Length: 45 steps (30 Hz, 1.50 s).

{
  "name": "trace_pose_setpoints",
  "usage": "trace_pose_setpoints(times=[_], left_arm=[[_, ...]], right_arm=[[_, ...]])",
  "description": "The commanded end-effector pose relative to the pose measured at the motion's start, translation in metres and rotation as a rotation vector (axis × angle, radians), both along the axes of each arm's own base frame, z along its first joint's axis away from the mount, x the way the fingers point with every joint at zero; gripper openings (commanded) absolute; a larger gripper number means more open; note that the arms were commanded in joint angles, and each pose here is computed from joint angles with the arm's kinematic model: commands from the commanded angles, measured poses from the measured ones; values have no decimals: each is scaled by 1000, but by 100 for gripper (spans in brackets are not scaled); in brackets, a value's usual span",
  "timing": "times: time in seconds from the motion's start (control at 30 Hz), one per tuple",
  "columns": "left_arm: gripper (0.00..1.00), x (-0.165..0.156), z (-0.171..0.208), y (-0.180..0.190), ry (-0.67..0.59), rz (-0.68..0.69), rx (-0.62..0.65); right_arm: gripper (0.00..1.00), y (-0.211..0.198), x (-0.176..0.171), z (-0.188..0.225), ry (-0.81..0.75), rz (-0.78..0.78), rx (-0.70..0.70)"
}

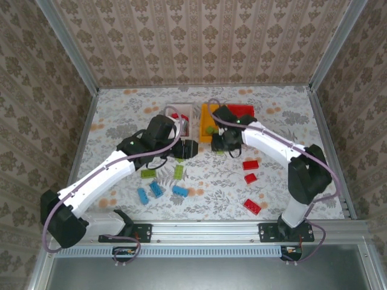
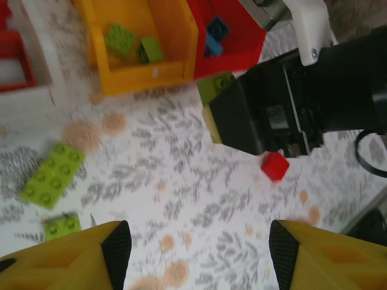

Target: Sort the legos into containers by color

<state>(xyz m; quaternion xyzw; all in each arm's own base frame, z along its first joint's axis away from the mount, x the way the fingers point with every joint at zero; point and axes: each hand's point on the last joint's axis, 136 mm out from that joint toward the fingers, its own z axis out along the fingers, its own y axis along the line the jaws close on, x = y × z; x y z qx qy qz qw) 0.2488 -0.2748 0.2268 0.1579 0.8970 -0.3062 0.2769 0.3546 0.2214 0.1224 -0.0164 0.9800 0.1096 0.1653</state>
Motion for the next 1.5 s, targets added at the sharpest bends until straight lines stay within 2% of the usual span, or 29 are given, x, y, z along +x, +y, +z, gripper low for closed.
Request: trace_pose_setpoints(times=[0.0, 0.13, 0.27, 0.4, 0.5, 0.63, 0.87, 1.07, 1.17, 1.33, 1.47], left_arm=[[65, 34, 13, -1, -38, 89, -27], [65, 58, 25, -10, -72, 110, -34], [65, 78, 23, -18, -64, 120, 13], [65, 84, 21, -24, -65, 107, 24], [65, 82, 16, -23, -54, 101, 36], [65, 77, 9, -17, -41, 102, 53], [65, 65, -4, 6, -8, 140, 115], [64, 45, -20, 35, 59, 187, 168], [64, 32, -28, 36, 89, 153, 165], [64, 17, -46, 2, 159, -10, 128], [65, 7, -58, -52, 102, -220, 184]], right_arm=[[25, 4, 45, -4, -16, -73, 32], [25, 9, 90, -3, -45, -107, 38], [26, 8, 122, -15, -31, -160, 51], [33, 11, 142, -27, -2, -189, 83], [45, 15, 150, -29, 3, -187, 100], [54, 18, 154, -19, -13, -182, 118], [56, 17, 149, 24, -88, -161, 132], [55, 10, 127, 72, -213, -126, 145], [55, 3, 103, 87, -276, -108, 148], [55, -23, 43, 74, -307, -116, 165], [55, -62, -19, 65, -305, -166, 147]])
